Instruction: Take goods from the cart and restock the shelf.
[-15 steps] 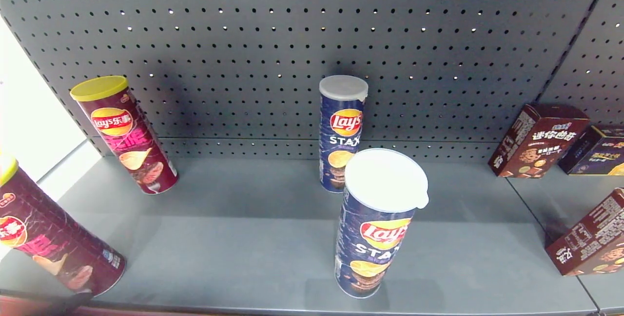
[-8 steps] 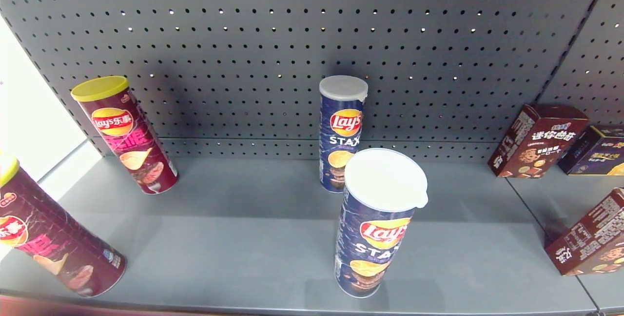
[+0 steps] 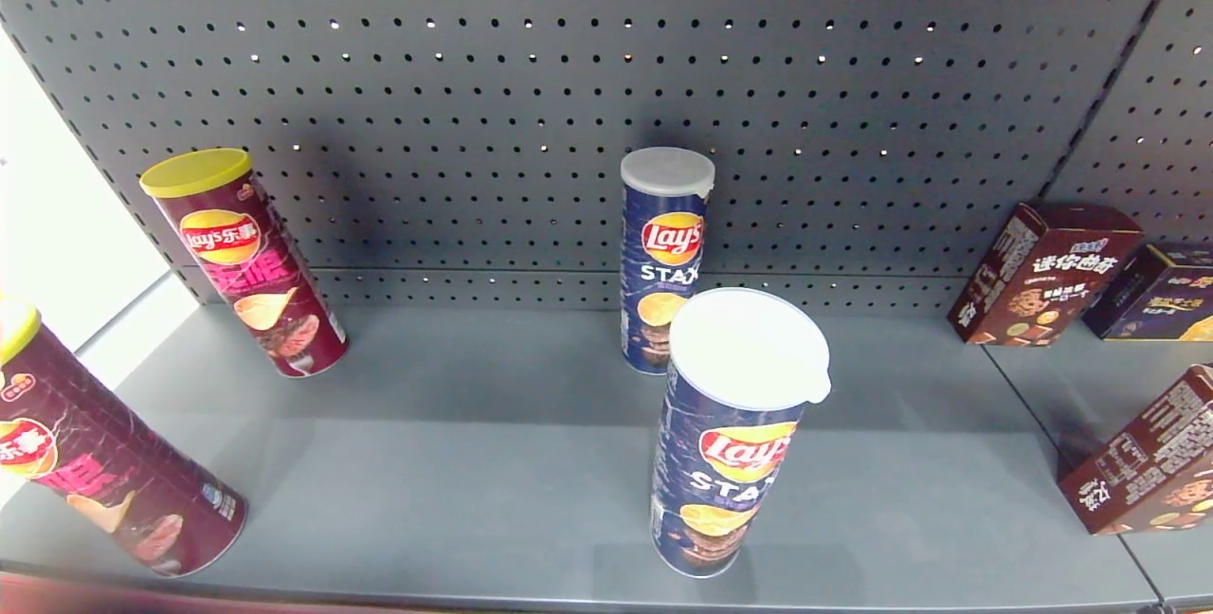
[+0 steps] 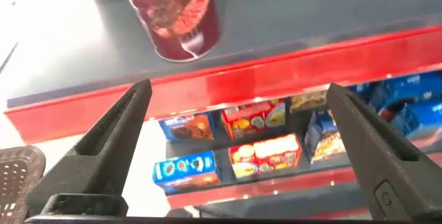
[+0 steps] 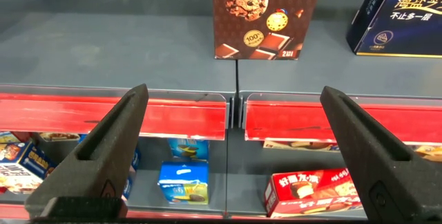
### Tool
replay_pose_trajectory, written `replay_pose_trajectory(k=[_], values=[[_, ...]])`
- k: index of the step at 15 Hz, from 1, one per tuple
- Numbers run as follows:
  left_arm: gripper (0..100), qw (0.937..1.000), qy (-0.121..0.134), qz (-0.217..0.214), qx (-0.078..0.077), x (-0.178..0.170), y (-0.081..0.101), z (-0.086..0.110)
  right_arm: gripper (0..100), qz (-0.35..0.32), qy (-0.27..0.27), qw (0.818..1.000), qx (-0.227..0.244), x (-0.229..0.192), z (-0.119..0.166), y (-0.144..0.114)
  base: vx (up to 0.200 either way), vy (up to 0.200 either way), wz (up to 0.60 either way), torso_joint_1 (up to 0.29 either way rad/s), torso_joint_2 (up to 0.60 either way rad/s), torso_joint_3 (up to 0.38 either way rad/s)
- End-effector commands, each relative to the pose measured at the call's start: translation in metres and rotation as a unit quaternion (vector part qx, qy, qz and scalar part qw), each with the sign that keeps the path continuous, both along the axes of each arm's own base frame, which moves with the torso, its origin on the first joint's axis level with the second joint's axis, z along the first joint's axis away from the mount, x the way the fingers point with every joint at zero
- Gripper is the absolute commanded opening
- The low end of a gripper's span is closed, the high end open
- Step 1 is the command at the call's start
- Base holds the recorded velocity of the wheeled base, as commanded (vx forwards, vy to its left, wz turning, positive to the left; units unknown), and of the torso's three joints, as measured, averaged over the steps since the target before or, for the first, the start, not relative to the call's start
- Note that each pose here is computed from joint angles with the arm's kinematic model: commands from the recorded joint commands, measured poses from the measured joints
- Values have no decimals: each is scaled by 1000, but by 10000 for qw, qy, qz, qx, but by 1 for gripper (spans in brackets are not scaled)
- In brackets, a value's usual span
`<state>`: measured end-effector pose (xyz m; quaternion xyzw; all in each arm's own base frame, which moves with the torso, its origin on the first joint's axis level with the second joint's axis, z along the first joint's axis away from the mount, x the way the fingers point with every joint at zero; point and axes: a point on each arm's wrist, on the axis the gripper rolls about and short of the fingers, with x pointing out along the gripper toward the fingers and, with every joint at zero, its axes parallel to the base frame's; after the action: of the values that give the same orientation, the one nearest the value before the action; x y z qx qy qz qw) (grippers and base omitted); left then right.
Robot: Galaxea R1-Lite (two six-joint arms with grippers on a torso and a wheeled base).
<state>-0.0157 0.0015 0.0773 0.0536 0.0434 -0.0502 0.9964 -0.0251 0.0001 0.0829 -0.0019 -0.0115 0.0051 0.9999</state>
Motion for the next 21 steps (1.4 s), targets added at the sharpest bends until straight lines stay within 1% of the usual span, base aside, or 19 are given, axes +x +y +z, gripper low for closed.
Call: replay_pose_trajectory(k=[1, 2, 6, 7, 8, 10, 11, 12, 13, 14, 15, 17, 21], values=[[100, 9999, 12, 15, -116, 0, 0, 0, 100, 3, 0, 10000, -4, 0, 0, 0, 0, 0, 0, 0, 0, 0], [100, 9997, 25, -12, -241, 0, 0, 0, 100, 3, 0, 10000, -4, 0, 0, 0, 0, 0, 0, 0, 0, 0], [100, 9996, 25, 60, -265, 0, 0, 0, 100, 3, 0, 10000, -4, 0, 0, 0, 0, 0, 0, 0, 0, 0], [100, 9979, 17, 577, -281, 0, 2, 0, 100, 3, 0, 10000, -4, 0, 0, 0, 0, 0, 0, 0, 0, 0], [100, 9975, 10, 627, -335, 0, 2, 0, 100, 3, 0, 10000, -4, 0, 0, 0, 0, 0, 0, 0, 0, 0], [100, 9941, -25, 1032, -348, -1, 0, 0, 100, 3, -8, 10000, -4, 0, 0, 0, 0, 0, 0, 0, 0, 0], [100, 9975, -121, 571, -400, -2, -1, 0, 100, 3, 0, 10000, -4, 0, 0, 0, 0, 0, 0, 0, 0, 0], [100, 9971, -370, 508, -433, -6, -1, -1, 100, 3, -8, 10000, -4, 0, 0, 0, 0, 0, 0, 0, 0, 0], [100, 9962, -445, 627, -416, -7, -1, -2, 100, 3, 0, 10000, -4, 0, 0, 0, 0, 0, 0, 0, 0, 0], [100, 9953, -451, 771, -386, -7, 0, -2, 100, 3, 0, 10000, -4, 0, 0, 0, 0, 0, 0, 0, 0, 0], [100, 9949, -452, 803, -408, -7, 0, -2, 100, 3, -8, 10000, -4, 0, 0, 0, 0, 0, 0, 0, 0, 0], [100, 9942, -463, 793, -563, -7, 0, -1, 100, 17, 0, 10000, -27, 0, 0, 0, 0, 0, 0, 0, 0, 0], [100, 9941, -471, 793, -579, -7, 0, -1, 100, -25, -2, 9998, -187, 0, 0, 0, 0, 0, 0, 0, 0, 0]])
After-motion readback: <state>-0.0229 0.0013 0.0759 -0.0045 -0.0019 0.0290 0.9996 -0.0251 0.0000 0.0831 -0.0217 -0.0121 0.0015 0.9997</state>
